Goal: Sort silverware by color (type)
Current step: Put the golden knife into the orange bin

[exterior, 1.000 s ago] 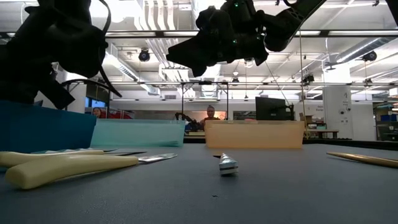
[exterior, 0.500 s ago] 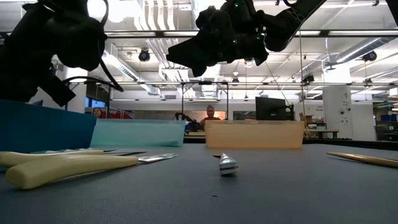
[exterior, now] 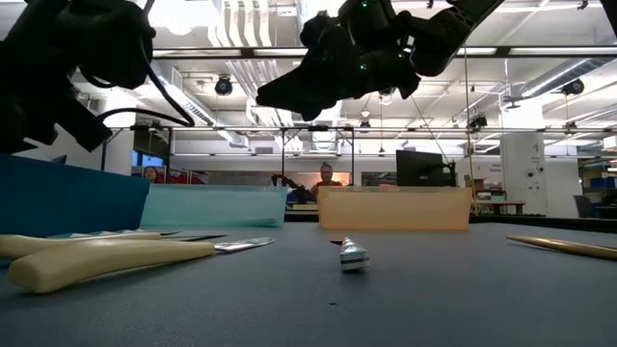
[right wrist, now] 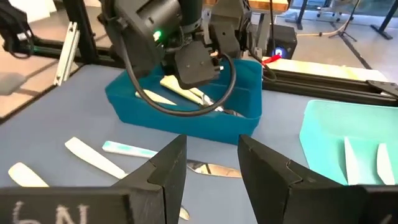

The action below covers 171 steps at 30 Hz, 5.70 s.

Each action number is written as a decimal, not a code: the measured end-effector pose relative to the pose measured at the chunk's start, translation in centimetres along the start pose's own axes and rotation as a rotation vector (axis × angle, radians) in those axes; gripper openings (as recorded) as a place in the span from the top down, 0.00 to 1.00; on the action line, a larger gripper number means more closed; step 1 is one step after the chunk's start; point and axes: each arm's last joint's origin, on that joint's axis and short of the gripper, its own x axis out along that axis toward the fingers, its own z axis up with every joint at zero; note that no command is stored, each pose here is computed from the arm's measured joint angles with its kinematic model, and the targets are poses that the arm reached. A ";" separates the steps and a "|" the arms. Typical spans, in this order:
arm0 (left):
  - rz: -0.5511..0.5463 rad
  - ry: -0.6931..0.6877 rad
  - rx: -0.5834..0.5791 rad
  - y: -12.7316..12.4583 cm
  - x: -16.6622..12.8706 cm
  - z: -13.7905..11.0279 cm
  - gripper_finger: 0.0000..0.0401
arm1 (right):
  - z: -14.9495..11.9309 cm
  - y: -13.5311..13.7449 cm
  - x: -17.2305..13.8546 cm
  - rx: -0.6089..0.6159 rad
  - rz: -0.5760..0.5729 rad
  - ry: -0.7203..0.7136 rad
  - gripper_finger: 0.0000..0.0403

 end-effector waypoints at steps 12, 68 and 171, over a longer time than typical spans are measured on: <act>-0.041 -0.330 0.153 0.2 -4.6 -1.2 1.00 | -0.5 0.3 -0.3 0.103 0.003 0.141 0.80; 0.211 -1.314 0.776 3.4 -12.7 2.0 1.00 | -7.6 15.8 -5.0 1.191 -0.465 1.395 0.89; -0.029 -1.559 0.895 2.8 -11.7 2.1 1.00 | 5.3 5.4 -3.3 0.518 -0.465 0.573 0.97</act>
